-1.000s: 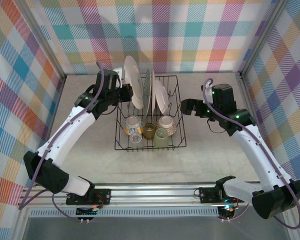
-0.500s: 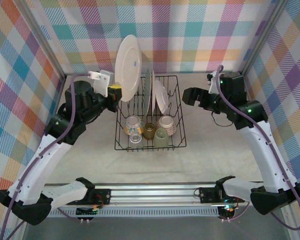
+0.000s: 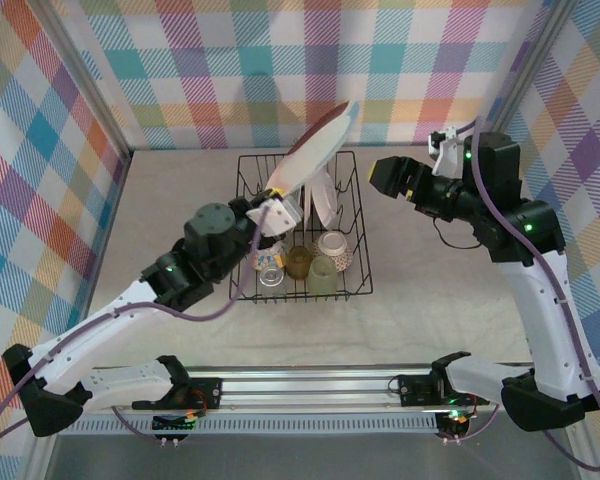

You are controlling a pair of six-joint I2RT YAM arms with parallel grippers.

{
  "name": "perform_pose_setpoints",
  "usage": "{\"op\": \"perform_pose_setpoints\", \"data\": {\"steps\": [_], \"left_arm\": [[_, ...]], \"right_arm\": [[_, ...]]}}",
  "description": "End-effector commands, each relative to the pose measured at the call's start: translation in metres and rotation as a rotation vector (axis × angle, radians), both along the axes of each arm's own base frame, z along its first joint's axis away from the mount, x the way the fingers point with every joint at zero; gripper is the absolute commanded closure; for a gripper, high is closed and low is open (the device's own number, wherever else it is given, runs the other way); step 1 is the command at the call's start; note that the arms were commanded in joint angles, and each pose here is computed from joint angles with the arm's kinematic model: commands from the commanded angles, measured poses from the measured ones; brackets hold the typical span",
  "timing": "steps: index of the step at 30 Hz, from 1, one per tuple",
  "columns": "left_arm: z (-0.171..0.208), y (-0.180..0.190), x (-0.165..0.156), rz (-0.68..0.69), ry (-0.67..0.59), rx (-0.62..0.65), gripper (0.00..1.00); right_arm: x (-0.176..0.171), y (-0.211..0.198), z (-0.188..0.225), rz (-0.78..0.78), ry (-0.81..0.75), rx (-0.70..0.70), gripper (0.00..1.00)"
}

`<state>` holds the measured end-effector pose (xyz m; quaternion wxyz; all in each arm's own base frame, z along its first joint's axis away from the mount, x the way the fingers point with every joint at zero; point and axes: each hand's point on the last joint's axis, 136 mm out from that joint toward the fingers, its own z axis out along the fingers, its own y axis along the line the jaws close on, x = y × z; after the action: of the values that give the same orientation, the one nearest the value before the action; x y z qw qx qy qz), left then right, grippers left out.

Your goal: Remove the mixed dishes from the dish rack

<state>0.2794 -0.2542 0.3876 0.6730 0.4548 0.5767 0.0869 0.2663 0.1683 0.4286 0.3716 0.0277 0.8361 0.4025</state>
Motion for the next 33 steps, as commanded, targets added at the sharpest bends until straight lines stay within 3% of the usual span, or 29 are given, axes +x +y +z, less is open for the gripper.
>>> {"op": "perform_pose_setpoints", "data": {"steps": [1, 7, 15, 33], "left_arm": [[0.053, 0.007, 0.002, 0.128, -0.288, 0.009, 1.00], [0.038, -0.005, 0.007, 0.192, -0.380, 0.120, 1.00], [0.023, -0.027, 0.003, 0.231, -0.480, 0.222, 1.00], [-0.001, -0.042, -0.004, 0.193, -0.390, 0.271, 1.00]], "right_arm": [[-0.011, 0.009, 0.025, 0.048, -0.008, 0.115, 0.01], [-0.012, 0.014, 0.039, 0.067, -0.028, 0.183, 0.01], [0.006, 0.019, 0.015, 0.030, 0.040, 0.204, 0.06], [0.024, 0.010, -0.004, -0.063, 0.036, 0.139, 0.51]]}}
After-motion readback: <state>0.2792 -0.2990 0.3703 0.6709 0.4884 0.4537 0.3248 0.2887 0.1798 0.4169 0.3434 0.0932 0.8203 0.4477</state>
